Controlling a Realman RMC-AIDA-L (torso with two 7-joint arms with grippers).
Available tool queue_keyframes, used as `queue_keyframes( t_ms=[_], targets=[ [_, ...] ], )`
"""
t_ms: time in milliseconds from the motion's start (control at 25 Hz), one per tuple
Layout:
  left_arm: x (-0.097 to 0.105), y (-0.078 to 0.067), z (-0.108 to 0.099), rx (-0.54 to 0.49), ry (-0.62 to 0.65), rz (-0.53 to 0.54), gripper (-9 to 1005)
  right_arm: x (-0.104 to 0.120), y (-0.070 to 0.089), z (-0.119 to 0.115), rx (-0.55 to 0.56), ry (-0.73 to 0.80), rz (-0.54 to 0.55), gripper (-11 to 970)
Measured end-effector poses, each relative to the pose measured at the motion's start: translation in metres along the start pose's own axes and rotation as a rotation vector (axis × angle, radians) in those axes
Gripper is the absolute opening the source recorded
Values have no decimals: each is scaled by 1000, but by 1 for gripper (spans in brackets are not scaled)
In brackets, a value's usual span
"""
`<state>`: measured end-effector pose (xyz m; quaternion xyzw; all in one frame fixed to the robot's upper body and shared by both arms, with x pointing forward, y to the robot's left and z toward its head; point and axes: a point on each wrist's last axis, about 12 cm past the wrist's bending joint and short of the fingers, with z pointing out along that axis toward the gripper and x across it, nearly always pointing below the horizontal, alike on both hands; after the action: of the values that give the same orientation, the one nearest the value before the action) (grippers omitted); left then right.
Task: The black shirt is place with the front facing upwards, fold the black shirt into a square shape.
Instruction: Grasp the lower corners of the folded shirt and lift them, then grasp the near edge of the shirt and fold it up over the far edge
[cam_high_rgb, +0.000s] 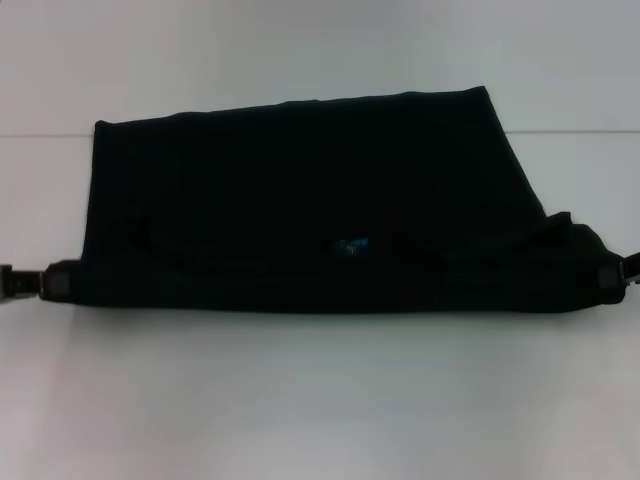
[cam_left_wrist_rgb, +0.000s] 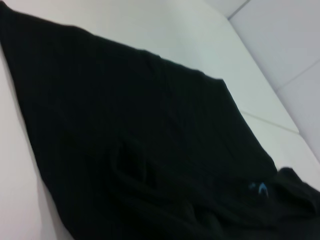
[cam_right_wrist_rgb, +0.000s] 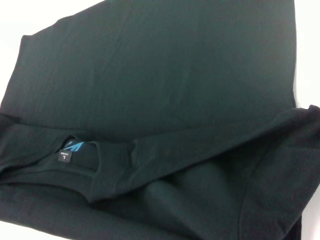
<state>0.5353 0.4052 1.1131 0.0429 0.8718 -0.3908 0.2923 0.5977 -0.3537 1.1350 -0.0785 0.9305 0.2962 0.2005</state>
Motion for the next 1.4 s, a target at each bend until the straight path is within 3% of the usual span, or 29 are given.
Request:
queue_keyframes(
  t_ms=[600, 920, 1240, 1400],
  targets=[
    [28, -11, -13, 137, 133, 34, 95, 30, 0, -7, -85, 148, -30, 72],
    [44, -22, -15, 230, 282, 33, 100, 50, 4, -7, -125, 307, -71, 72],
    [56, -25, -18, 247, 421, 20, 104, 60, 9, -6, -137, 429, -97, 72],
    [53, -25, -18, 253, 419, 32, 106, 59, 10, -6, -142, 425, -101, 72]
  ],
)
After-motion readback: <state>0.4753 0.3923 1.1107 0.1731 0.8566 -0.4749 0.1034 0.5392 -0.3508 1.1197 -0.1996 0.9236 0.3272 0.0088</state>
